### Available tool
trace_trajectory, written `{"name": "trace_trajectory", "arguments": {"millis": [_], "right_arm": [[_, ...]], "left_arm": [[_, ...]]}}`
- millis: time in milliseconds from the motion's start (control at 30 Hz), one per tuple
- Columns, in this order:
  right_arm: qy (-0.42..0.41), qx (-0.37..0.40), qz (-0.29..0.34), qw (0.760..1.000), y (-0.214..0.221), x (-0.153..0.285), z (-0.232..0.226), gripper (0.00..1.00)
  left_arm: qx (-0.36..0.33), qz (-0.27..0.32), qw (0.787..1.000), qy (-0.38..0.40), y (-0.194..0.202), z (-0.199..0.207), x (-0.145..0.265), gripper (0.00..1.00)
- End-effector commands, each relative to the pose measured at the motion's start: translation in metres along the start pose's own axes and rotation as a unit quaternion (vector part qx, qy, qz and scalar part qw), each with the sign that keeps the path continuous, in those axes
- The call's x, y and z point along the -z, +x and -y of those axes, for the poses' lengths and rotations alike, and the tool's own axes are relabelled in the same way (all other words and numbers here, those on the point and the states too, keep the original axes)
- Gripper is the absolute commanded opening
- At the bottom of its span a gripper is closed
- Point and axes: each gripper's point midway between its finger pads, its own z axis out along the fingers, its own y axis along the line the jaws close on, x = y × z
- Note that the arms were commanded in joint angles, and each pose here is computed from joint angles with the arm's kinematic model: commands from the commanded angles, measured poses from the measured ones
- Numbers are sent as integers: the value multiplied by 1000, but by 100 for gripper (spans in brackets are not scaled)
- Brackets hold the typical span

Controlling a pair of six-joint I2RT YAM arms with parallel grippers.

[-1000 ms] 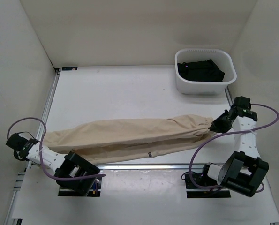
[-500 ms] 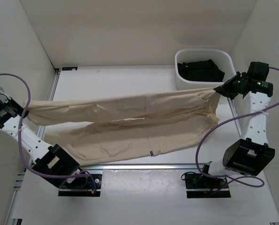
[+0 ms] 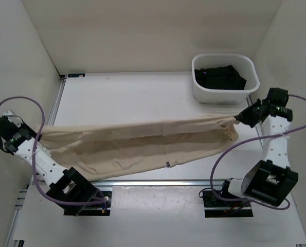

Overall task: Fold and stack the trousers
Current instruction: Fold the trousers

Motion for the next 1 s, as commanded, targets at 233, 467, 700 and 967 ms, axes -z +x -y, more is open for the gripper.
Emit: {"name": "trace_trajectory", "arguments": {"millis": [233,467,700,967], "right_arm": [[165,-91,29,982,64,-9,130,0],[197,-153,15,968,74,-21,164,7],[214,-134,-4,968,71,-12,163,65],[212,-70,42,974,43,20,136,67]], "left_arm": [[68,-67,985,-144,148,-75,-13,23],[71,-68,983,-154,162,-82,-24,24],[80,-134,952,-265,192,-114,9,57],[112,-161,960,-198,121,-66,104,80]]}}
